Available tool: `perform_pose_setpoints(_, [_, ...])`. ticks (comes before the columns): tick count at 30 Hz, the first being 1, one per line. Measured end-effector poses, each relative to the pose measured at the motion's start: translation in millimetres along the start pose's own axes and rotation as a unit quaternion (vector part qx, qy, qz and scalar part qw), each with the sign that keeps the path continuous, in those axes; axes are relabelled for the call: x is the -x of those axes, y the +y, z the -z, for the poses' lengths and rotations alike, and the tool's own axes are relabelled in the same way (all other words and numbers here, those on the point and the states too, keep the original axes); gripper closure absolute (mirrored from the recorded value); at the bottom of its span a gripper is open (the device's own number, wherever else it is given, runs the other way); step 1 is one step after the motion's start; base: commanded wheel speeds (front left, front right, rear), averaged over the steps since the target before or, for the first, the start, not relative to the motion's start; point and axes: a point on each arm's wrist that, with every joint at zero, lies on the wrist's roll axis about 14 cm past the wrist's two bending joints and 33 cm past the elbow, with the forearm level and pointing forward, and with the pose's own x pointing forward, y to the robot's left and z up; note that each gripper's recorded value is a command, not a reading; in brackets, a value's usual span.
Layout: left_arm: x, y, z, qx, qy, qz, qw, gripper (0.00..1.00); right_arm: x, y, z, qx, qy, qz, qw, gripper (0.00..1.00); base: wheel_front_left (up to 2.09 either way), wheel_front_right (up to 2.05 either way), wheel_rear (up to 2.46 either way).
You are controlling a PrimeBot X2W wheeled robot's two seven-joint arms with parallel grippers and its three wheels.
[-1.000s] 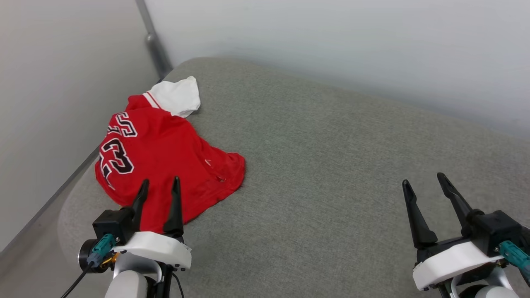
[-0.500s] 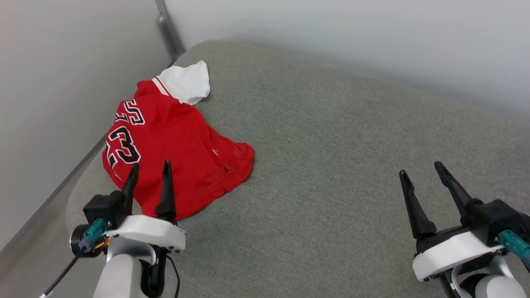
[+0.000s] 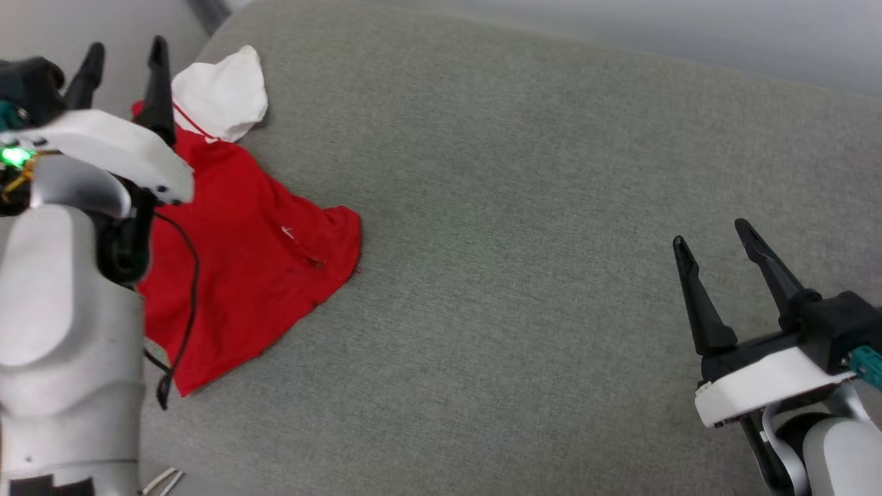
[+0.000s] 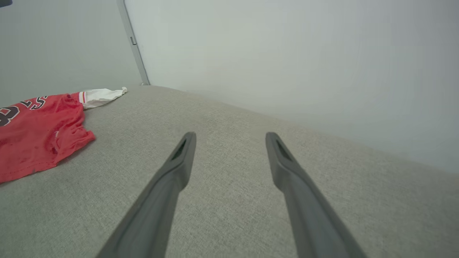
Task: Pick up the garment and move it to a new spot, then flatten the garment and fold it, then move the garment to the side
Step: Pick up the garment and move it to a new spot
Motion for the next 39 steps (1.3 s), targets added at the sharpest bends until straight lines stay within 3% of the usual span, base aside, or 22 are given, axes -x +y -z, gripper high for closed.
perform_pose_setpoints(4, [-23,9,38,-0.017,0.123,-0.001,0.992,0.0,0,-17,10,-0.008,0.004,0.02,1.0,0.0,0.0,0.0,0.0])
perform_pose_setpoints(7, [-30,14,73,-0.012,0.217,-0.006,0.976,0.0,0,-31,25,-0.013,0.016,0.033,0.999,0.0,0.0,0.0,0.0])
perform_pose_setpoints(15, [-6,25,169,0.025,0.435,-0.031,0.9,0.0,0,-53,50,-0.022,0.032,0.054,0.998,0.0,0.0,0.0,0.0])
perform_pose_setpoints(17, [8,23,192,0.048,0.483,-0.036,0.874,0.0,0,-56,55,-0.024,0.036,0.056,0.997,0.0,0.0,0.0,0.0])
perform_pose_setpoints(20, [24,23,218,0.075,0.519,-0.05,0.85,0.0,2,-62,62,-0.026,0.042,0.063,0.997,0.0,0.0,0.0,0.0])
perform_pose_setpoints(23, [27,22,228,0.081,0.533,-0.059,0.84,0.0,4,-67,69,-0.026,0.049,0.068,0.996,0.0,0.0,0.0,0.0])
perform_pose_setpoints(25, [27,21,231,0.088,0.535,-0.062,0.838,0.0,3,-69,71,-0.028,0.051,0.069,0.996,0.0,0.0,0.0,0.0])
perform_pose_setpoints(26, [27,20,232,0.097,0.532,-0.066,0.839,0.16,3,-70,71,-0.028,0.05,0.069,0.996,0.0,0.0,0.0,0.0])
perform_pose_setpoints(28, [27,19,233,0.098,0.533,-0.065,0.838,0.76,3,-70,71,-0.027,0.051,0.069,0.996,0.0,0.0,0.0,0.0])
perform_pose_setpoints(29, [26,18,232,0.097,0.529,-0.065,0.84,1.0,2,-70,71,-0.028,0.05,0.068,0.996,0.0,0.0,0.0,0.0])
perform_pose_setpoints(35, [22,26,221,0.067,0.504,-0.072,0.858,1.0,1,-68,62,-0.025,0.042,0.064,0.997,0.0,0.0,0.0,0.0])
perform_pose_setpoints(39, [3,36,190,0.034,0.433,-0.082,0.897,1.0,2,-64,52,-0.026,0.033,0.063,0.997,0.0,0.0,0.0,0.0])
